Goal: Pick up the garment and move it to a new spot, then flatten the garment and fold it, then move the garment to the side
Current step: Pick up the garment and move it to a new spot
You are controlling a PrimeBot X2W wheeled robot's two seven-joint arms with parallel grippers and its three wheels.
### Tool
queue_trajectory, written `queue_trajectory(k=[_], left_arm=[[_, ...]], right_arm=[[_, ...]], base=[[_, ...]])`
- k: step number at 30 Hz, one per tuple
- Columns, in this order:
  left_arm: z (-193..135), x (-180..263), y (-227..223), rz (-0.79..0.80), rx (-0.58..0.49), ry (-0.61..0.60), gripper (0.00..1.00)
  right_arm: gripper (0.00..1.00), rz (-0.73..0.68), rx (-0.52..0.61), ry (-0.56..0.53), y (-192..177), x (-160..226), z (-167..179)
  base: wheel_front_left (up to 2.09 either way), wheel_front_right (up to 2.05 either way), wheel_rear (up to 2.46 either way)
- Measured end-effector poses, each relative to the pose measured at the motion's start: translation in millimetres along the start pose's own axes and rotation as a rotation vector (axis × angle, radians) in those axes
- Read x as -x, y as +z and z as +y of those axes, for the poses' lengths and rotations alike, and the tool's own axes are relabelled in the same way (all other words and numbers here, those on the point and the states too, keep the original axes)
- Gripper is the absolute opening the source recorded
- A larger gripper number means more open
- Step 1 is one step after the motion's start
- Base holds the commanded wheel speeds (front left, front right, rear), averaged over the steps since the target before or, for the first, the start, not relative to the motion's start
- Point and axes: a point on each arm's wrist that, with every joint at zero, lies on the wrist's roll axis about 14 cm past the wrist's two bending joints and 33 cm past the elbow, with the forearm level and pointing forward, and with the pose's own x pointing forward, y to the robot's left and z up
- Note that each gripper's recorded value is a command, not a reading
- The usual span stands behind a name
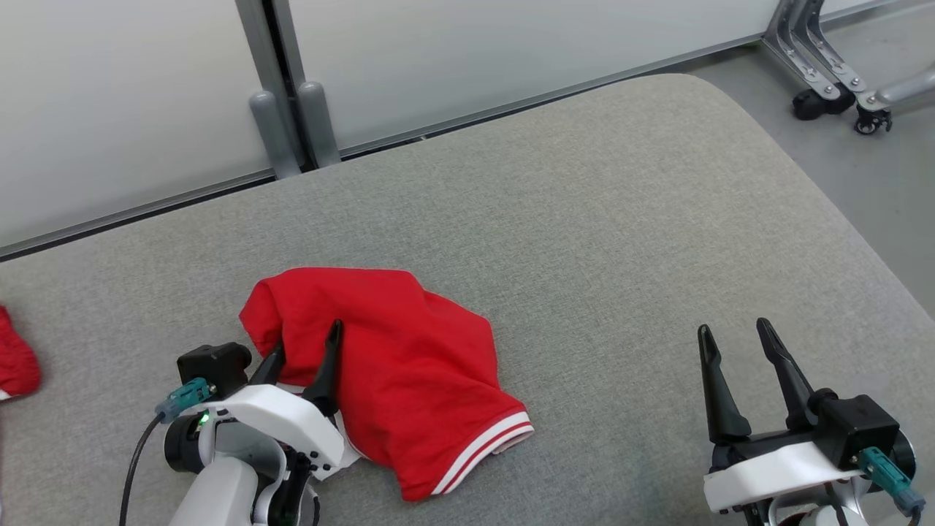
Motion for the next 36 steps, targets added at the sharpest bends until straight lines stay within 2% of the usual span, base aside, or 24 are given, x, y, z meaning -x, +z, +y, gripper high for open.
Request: queue_trajectory(k=[5, 14, 19, 25, 31, 36], left_arm=[[10, 23, 18, -0.151, -0.060, 0.029, 1.00], [45, 93, 49, -0.331, -0.130, 0.197, 1.00], [68, 141, 54, -0.383, -0.197, 0.316, 1.00], [89, 189, 62, -0.442, -0.227, 0.437, 1.00], [97, 218, 60, -0.462, -0.230, 0.489, 1.00], [97, 224, 56, -0.461, -0.217, 0.497, 1.00]], right_arm=[[1.00, -0.005, 0.000, 0.052, 0, -4, 16], [1.00, -0.043, 0.027, 0.131, 9, -11, 38], [1.00, -0.048, 0.037, 0.171, 9, -15, 50], [1.00, -0.043, 0.039, 0.195, 6, -16, 57], [1.00, -0.040, 0.037, 0.202, 5, -13, 58], [1.00, -0.037, 0.036, 0.201, 4, -13, 57]], base=[[0.00, 0.00, 0.00], [0.00, 0.00, 0.00], [0.00, 0.00, 0.00], [0.00, 0.00, 0.00], [0.00, 0.00, 0.00], [0.00, 0.00, 0.00]])
